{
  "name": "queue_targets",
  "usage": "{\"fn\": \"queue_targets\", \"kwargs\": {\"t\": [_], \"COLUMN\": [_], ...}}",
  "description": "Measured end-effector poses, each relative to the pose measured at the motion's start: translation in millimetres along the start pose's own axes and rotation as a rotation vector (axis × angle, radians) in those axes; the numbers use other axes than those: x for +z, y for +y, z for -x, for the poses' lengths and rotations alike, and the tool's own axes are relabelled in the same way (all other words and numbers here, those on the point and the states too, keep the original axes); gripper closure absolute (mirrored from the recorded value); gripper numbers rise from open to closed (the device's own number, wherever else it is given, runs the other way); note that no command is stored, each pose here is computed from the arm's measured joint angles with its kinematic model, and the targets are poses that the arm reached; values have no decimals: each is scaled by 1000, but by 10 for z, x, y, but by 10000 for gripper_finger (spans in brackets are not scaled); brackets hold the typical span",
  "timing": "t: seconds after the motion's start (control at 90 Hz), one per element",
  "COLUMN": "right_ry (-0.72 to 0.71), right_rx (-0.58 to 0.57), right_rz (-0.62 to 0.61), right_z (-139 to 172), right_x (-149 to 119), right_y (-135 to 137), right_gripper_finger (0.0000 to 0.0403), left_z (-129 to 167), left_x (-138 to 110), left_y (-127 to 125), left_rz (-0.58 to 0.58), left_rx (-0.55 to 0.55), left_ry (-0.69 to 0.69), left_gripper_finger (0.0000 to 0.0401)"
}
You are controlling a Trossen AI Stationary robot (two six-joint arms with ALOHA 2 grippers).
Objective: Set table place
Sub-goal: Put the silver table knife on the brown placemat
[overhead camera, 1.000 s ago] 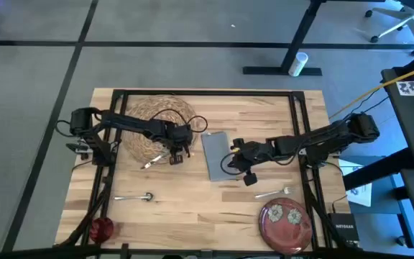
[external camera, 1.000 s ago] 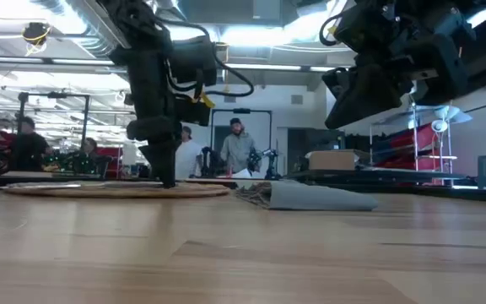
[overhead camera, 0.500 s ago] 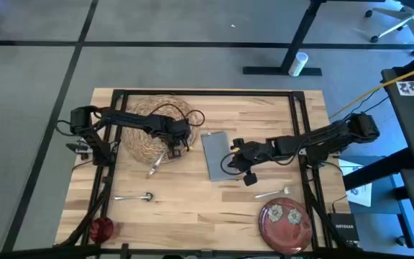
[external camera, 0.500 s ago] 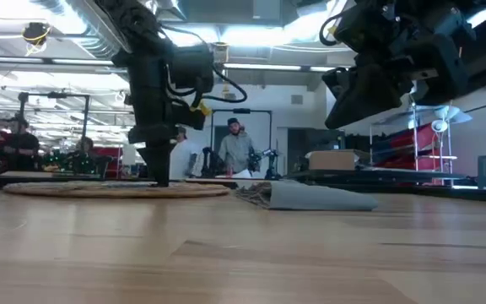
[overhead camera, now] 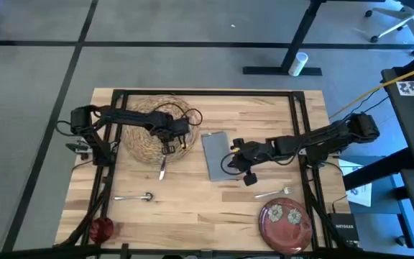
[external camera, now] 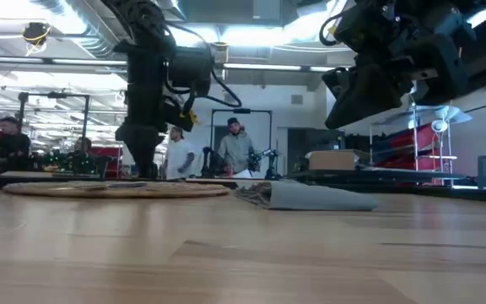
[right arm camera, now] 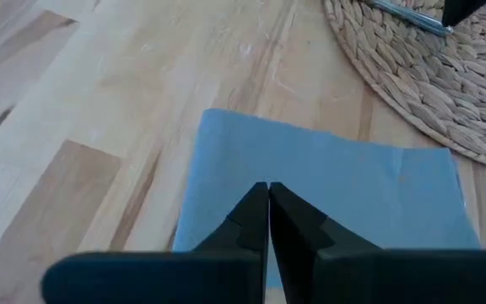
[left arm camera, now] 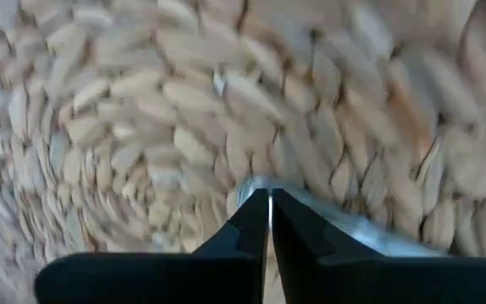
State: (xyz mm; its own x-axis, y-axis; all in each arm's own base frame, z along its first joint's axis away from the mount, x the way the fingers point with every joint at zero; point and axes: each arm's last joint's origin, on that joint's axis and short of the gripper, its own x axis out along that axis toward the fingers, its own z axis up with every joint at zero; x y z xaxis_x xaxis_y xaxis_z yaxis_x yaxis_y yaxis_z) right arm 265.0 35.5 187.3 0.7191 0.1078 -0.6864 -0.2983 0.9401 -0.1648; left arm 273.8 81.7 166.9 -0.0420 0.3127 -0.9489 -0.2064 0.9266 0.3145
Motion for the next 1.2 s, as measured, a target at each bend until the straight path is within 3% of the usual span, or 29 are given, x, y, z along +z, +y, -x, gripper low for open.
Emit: {"fn": "queue_targets", "kwargs": {"t": [0.189, 0.3, 0.411, 0.878, 1.2], "right_ry": [0, 0, 0, 0, 1], "right_rx": [0, 0, 0, 5, 5], "right_rz": [0, 0, 0, 0, 0], "right_z": [0, 0, 0, 0, 0], "right_x": [0, 0, 0, -1, -1], "right_y": [-1, -1, -1, 1, 1], "right_gripper_finger": [403, 403, 403, 403, 403], "left_z": [-3, 20, 52, -168, -81], "left_x": [-22, 67, 149, -80, -192], "left_y": [-6, -28, -48, 7, -166], "left_rz": [-1, -11, -20, 48, 49], "left_rx": [-4, -6, -80, -99, -72], "left_ry": [20, -65, -142, -8, 74], "left_gripper_finger": [401, 401, 401, 401, 401]}}
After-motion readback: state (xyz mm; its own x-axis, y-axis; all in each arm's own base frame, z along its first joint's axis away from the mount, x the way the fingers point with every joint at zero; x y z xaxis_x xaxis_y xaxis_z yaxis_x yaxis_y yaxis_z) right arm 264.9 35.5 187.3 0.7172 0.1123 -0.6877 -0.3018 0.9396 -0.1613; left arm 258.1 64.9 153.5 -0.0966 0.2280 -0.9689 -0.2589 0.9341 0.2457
